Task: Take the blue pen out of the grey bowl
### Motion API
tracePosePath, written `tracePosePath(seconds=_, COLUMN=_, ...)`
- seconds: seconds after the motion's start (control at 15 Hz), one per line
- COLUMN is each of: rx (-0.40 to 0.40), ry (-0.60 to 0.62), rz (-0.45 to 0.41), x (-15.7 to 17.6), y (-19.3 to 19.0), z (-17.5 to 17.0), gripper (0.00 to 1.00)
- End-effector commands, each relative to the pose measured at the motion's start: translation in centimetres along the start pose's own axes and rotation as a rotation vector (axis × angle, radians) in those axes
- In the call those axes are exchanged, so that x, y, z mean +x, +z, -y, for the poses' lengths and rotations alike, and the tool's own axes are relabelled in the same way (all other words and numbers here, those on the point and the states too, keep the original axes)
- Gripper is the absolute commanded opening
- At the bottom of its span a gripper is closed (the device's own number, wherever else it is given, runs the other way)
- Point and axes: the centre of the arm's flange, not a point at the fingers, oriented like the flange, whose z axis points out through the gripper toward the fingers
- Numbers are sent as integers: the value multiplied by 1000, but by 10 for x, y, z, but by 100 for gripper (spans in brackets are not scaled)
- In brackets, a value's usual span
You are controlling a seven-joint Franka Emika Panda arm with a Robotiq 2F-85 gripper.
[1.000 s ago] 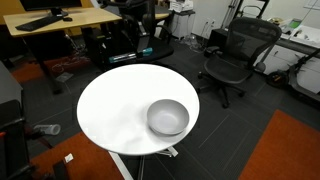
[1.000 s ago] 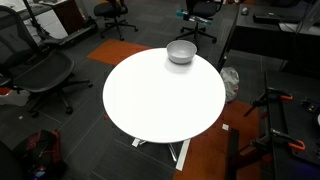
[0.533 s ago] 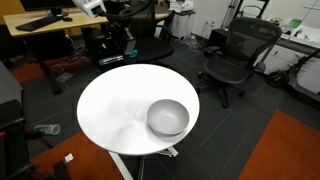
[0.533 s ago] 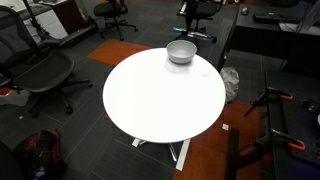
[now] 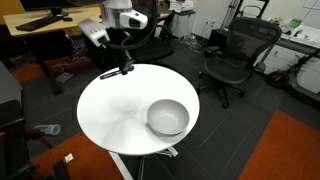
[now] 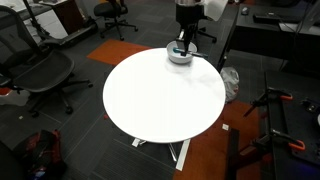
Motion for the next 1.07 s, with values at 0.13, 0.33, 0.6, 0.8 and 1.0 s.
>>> tracePosePath(seconds=0.13, rx=-1, ry=10, rz=-58, x=16, y=54, z=-2, gripper=5)
tracePosePath(seconds=0.33, rx=-20, ry=18, rz=-85, x=22, y=79, z=1, gripper=5)
tracePosePath(seconds=0.6, rx=-24, ry=24, rz=-80, x=30, y=108, z=2, gripper=5)
tracePosePath(seconds=0.8, rx=-28, ry=25, rz=-63, x=34, y=124, z=7, gripper=5)
tracePosePath(seconds=1.0, rx=-31, ry=41, rz=-51, x=38, y=137, z=12, gripper=5)
